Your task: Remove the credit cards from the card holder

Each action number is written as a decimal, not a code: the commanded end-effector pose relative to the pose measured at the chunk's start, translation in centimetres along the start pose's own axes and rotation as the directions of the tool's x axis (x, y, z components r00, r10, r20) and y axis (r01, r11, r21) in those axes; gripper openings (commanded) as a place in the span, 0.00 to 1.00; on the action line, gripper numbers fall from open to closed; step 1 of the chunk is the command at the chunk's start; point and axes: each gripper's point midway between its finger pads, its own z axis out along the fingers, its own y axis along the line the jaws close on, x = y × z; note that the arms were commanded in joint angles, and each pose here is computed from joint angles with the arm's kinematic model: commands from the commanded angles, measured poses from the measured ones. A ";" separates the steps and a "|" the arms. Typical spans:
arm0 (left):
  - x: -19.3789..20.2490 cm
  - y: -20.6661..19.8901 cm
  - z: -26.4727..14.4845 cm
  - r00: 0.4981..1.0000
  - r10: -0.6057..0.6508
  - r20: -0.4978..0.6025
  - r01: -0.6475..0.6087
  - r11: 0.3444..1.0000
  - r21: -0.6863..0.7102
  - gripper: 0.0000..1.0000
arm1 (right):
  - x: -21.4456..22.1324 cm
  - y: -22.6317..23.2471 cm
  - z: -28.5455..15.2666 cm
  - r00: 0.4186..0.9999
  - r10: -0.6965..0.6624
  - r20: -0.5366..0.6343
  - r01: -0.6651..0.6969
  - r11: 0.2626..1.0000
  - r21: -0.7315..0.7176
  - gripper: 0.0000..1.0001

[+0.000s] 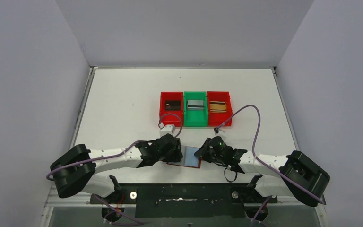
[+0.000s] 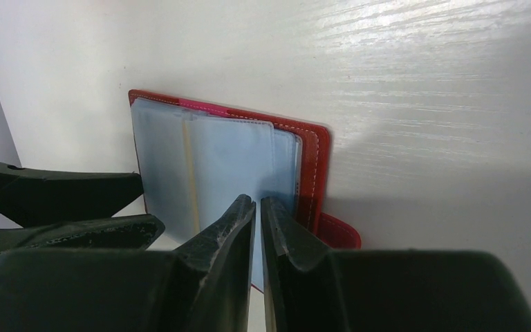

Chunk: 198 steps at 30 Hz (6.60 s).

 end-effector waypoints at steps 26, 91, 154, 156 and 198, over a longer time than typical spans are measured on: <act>-3.7 -5.6 -2.8 0.992 0.031 0.124 -0.038 0.997 0.060 0.45 | 0.0 -0.1 0.3 1.000 -0.010 -0.001 0.010 1.000 0.021 0.12; -3.5 -3.5 -2.5 0.993 -0.063 0.095 0.043 0.979 0.197 0.56 | -2.2 2.3 -0.8 0.986 -0.082 0.148 0.070 0.994 0.084 0.24; -1.9 -3.5 0.1 0.998 -0.055 0.024 0.051 0.984 0.168 0.57 | -0.6 1.3 0.2 0.997 0.003 0.071 -0.003 1.000 -0.010 0.25; -1.7 -3.4 0.4 0.998 -0.053 0.014 0.050 0.986 0.159 0.57 | -0.6 1.3 0.2 0.997 0.004 0.071 -0.003 1.000 -0.010 0.25; -0.6 -12.3 -0.5 0.999 0.011 -0.052 0.016 0.864 0.504 0.53 | -4.2 0.1 -4.1 0.956 0.108 0.272 -0.103 0.994 -0.034 0.27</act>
